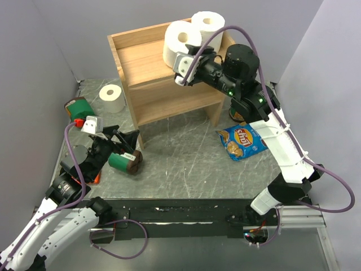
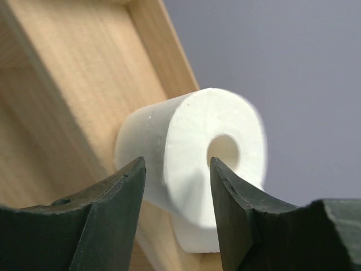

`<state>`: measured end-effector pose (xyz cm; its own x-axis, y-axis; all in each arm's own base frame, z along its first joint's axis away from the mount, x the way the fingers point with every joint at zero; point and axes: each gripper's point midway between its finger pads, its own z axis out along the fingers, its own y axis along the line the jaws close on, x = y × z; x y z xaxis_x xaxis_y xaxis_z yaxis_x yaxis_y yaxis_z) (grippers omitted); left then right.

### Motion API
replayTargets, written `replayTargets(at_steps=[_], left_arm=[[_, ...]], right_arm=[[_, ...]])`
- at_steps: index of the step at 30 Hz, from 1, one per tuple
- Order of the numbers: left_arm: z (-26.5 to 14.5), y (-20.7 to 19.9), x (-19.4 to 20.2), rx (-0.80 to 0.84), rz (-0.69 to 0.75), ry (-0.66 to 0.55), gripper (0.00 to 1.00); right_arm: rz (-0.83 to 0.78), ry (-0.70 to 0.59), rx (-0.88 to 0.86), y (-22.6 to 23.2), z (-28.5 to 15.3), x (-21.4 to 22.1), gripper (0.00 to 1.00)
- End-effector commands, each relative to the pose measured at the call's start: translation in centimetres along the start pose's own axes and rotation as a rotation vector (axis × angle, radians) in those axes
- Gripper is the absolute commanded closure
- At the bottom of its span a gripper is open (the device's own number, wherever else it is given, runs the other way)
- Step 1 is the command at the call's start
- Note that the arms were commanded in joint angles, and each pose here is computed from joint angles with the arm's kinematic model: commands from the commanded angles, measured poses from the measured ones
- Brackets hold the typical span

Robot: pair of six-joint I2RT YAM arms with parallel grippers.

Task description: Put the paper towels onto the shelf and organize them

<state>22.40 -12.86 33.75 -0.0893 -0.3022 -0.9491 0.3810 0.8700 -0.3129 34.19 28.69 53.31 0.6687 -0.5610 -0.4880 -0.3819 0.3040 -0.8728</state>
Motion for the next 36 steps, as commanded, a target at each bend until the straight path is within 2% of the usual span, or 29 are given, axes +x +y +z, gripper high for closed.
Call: replayTargets(at_steps=[1, 9, 15, 16, 18, 21, 24, 25, 26, 27, 29, 34, 36], left_arm=[[-0.2, -0.5, -1.4, 0.025, 0.005, -0.049, 0.04], [-0.3, -0.4, -1.6, 0.022, 0.003, -0.056, 0.04], [-0.3, -0.3, -1.6, 0.017, 0.004, -0.056, 0.04], [-0.2, -0.4, -1.5, 0.018, 0.004, -0.053, 0.04], [-0.2, -0.2, -1.5, 0.009, 0.001, -0.054, 0.04], [-0.2, 0.0, -1.6, -0.007, -0.017, -0.057, 0.04], [-0.2, 1.6, -1.8, -0.105, -0.054, -0.071, 0.02], [-0.4, 3.1, -2.3, -0.194, -0.077, -0.103, 0.01], [-0.5, 4.1, -2.5, -0.260, -0.120, -0.122, 0.04], [-0.6, 4.9, -2.5, -0.310, -0.138, -0.130, 0.15], [-1.2, 6.9, -3.1, -0.451, -0.183, -0.143, 0.19], [-2.2, 8.6, -4.6, -0.630, -0.244, -0.150, 0.17], [-2.3, 9.3, -4.8, -0.697, -0.286, -0.174, 0.19]], right_arm=[[-0.057, -0.066, 0.159, -5.1, -1.5, -3.0, 0.41], [-0.056, -0.057, 0.190, -5.7, -1.2, -2.9, 0.41], [0.015, -0.090, 0.222, -5.8, -1.8, -3.5, 0.43], [0.055, -0.080, 0.208, -4.7, -1.4, -2.8, 0.44], [0.124, -0.085, 0.258, -5.2, -2.8, -3.1, 0.45], [0.309, -0.094, 0.284, -4.3, -4.6, -3.3, 0.45], [0.481, -0.110, 0.277, -1.9, -6.8, -3.2, 0.43], [0.559, -0.112, 0.265, -0.1, -8.0, -2.8, 0.42], [0.594, -0.131, 0.266, 0.5, -8.7, -3.0, 0.41], [0.627, -0.133, 0.258, 1.5, -9.2, -2.8, 0.40], [0.730, -0.117, 0.233, 4.1, -10.5, -1.9, 0.39], [0.933, 0.123, 0.327, 8.1, -12.8, 3.6, 0.37], [0.955, 0.204, 0.318, 9.9, -13.4, 5.1, 0.37]])
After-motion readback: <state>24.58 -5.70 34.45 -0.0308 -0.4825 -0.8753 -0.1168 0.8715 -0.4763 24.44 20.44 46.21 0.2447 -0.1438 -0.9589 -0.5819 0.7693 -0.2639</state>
